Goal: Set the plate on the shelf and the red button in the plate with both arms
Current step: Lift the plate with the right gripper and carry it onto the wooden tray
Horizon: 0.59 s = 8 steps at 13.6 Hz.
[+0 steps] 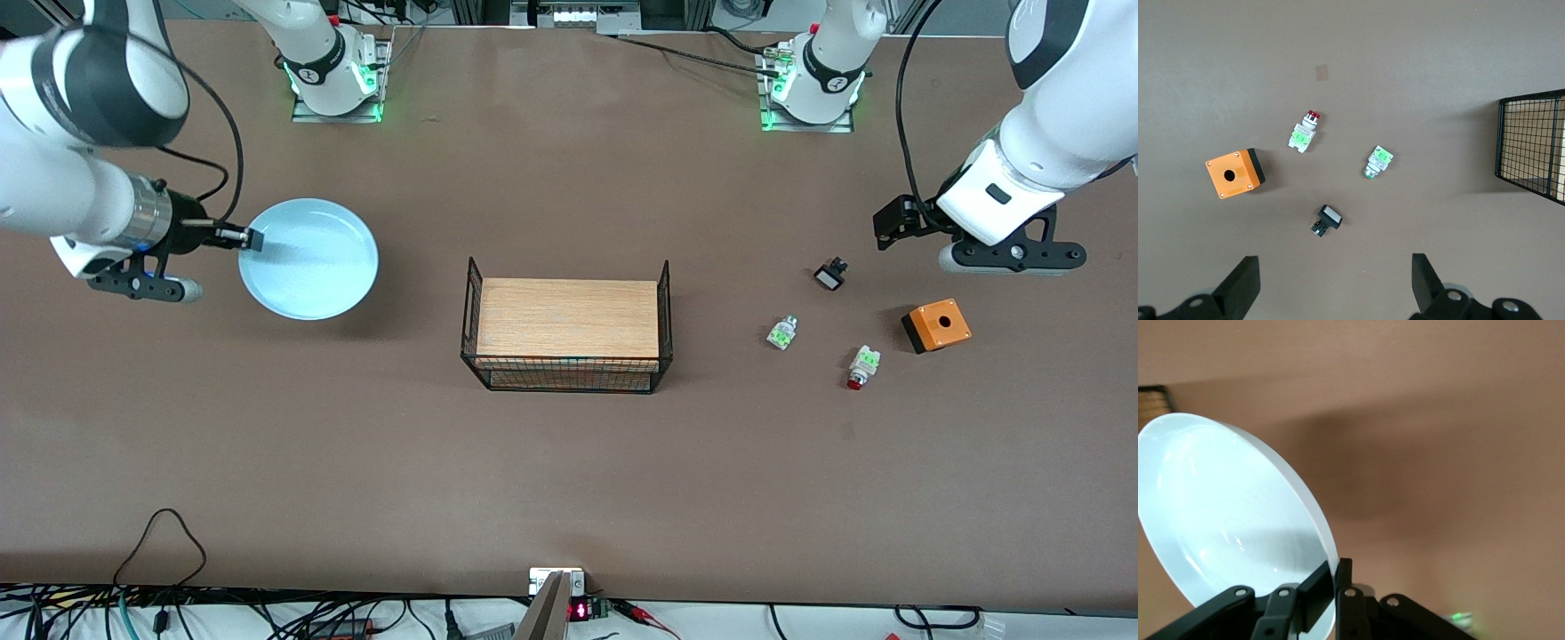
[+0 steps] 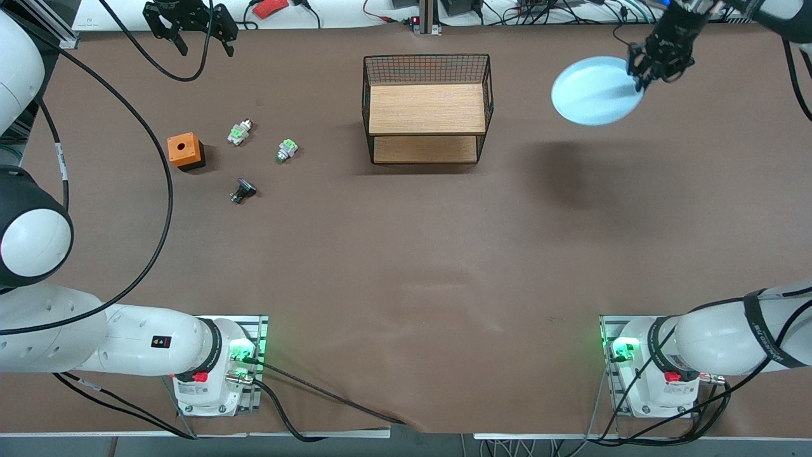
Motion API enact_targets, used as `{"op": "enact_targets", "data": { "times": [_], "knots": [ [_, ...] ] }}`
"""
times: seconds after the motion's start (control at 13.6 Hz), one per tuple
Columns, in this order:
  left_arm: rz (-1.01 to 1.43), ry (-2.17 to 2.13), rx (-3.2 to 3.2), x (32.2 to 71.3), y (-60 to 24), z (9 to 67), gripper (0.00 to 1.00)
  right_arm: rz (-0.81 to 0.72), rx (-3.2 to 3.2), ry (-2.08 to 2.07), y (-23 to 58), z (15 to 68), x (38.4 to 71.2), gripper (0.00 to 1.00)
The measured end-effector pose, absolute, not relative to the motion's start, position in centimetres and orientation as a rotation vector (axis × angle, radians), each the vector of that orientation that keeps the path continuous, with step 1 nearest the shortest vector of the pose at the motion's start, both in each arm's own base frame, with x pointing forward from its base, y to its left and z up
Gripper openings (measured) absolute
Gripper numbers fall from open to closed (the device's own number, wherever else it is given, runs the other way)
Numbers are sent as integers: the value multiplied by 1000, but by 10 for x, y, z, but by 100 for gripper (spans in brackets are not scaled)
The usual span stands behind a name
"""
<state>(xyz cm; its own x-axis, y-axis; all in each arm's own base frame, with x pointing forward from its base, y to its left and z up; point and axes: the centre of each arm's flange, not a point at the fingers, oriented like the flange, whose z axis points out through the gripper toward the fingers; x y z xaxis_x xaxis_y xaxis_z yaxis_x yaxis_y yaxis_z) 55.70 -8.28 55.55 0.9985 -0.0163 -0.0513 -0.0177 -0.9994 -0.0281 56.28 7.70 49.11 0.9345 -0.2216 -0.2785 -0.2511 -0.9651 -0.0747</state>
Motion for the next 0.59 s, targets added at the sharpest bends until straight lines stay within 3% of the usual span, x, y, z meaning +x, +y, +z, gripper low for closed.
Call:
{"op": "enact_targets", "data": {
  "times": [0.59],
  "knots": [
    [80, 18, -3112, 557, -80, 555, 100, 426, -2813, 889, 234, 558, 535, 7]
  ]
}}
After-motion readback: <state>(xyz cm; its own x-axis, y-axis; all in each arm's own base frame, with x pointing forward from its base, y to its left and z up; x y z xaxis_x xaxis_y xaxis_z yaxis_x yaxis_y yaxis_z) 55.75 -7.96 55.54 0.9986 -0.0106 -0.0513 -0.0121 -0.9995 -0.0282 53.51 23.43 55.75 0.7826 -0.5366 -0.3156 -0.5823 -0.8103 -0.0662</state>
